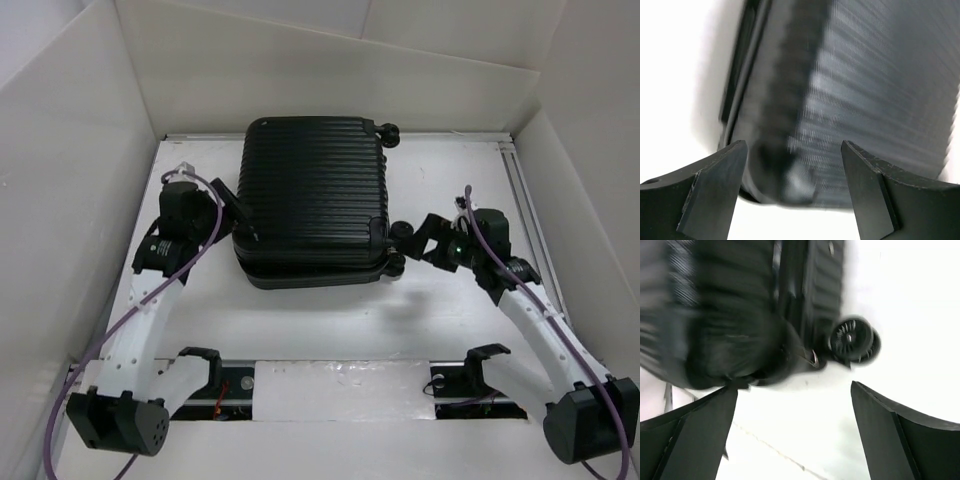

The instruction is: Pack the luggage

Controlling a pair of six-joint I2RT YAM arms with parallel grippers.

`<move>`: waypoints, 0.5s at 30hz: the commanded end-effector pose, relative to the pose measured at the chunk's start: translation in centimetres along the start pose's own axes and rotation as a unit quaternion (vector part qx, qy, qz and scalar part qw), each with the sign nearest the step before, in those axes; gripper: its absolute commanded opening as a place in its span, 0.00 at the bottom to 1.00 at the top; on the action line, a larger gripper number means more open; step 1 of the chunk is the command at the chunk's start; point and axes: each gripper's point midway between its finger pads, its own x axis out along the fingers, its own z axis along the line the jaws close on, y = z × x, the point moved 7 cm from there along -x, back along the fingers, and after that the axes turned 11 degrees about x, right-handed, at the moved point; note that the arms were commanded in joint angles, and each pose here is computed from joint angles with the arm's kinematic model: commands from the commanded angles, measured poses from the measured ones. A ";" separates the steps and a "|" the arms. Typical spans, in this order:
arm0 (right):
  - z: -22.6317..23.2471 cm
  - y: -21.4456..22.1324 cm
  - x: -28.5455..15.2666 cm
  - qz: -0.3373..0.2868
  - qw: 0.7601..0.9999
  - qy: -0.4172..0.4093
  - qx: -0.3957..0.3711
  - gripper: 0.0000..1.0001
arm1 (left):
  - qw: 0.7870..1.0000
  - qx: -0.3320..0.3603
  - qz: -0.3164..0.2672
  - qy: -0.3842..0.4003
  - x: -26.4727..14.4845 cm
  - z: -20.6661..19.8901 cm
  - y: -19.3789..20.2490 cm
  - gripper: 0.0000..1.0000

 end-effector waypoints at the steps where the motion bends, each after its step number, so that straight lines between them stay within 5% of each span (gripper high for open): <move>1: 0.0 -2.7 0.3 -0.067 0.997 -0.033 0.007 1.00 | 0.999 0.031 0.028 0.033 -2.4 -0.5 2.7 0.73; 3: -0.4 -4.3 -0.5 -0.088 0.995 -0.040 0.018 0.93 | 0.998 0.047 0.021 0.038 -3.6 -0.9 3.0 0.73; 5: -0.9 -5.4 -1.5 -0.116 0.992 -0.038 0.039 0.57 | 0.997 0.058 -0.006 0.057 -5.5 -1.4 2.7 0.73; 6: -1.7 -5.5 -1.6 -0.132 0.990 -0.022 0.052 0.49 | 0.996 0.062 -0.010 0.061 -6.2 -1.5 2.9 0.73; 9: -2.7 -5.0 -1.6 -0.143 0.988 -0.022 0.058 0.33 | 0.995 0.058 -0.029 0.077 -7.7 -0.9 4.0 0.73; 14: -4.0 -1.9 2.4 -0.057 0.996 -0.020 0.061 0.15 | 0.994 0.021 0.061 0.092 -4.5 1.9 11.1 0.73; 15: -4.2 -1.5 3.3 -0.043 0.997 -0.019 0.055 0.14 | 0.992 0.014 0.036 0.121 -4.4 1.5 10.9 0.72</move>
